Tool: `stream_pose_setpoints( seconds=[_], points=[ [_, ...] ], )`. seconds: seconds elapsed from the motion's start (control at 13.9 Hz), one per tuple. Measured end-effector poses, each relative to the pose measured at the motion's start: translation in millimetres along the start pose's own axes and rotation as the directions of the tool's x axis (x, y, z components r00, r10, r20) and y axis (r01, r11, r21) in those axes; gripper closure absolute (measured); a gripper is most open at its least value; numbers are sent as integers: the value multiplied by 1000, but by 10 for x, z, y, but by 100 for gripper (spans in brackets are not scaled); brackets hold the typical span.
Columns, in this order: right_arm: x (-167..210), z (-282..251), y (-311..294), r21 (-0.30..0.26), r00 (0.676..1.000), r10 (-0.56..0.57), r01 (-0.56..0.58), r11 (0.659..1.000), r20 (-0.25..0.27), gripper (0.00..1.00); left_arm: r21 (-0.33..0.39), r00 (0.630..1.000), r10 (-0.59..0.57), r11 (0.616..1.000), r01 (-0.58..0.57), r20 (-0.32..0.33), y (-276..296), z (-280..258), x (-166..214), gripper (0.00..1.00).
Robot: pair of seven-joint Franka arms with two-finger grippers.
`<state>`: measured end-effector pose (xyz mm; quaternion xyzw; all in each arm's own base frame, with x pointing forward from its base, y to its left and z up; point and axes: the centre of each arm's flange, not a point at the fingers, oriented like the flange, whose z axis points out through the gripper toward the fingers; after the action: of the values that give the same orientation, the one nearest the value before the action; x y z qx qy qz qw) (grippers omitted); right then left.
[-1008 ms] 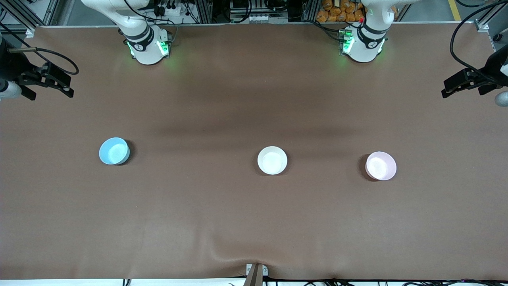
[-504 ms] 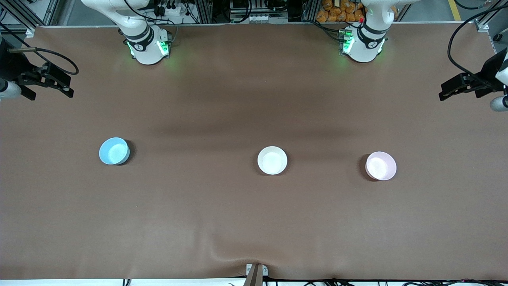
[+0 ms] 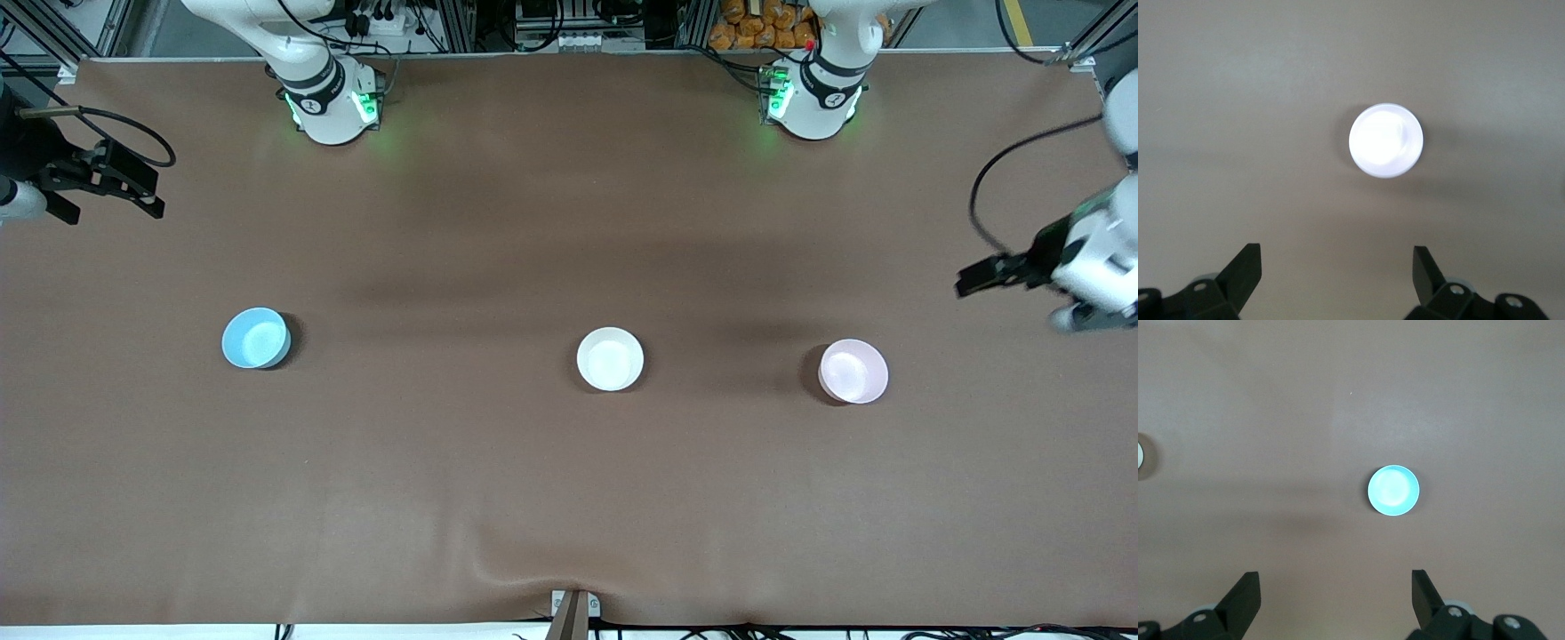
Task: Stack pink and blue bowls on white bowl
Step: 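Reach the left gripper down to the pink bowl and grasp its rim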
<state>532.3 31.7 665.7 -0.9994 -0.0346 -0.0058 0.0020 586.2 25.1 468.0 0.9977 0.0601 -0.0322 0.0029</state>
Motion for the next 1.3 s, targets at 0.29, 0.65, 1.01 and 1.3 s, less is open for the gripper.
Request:
stream_pose_setpoints(
  seconds=[0.29,0.65,1.01,1.3],
  points=[
    [0,-2,5,0,1000,1,-1,1000,0,0,-19,1000,6,1000,-6,-16,34,1234,112,0],
    [0,-3,7,0,1000,1,-1,1000,-1,0,-41,1000,-9,999,8,-28,-16,2155,205,20],
    [0,-3,8,0,1000,2,-2,1000,-1,0,-52,999,-30,998,28,-33,-135,2498,251,41],
    [0,-3,9,0,1000,2,-2,1000,-1,0,-56,1000,-25,998,24,-13,-98,2673,236,84]
  ],
)
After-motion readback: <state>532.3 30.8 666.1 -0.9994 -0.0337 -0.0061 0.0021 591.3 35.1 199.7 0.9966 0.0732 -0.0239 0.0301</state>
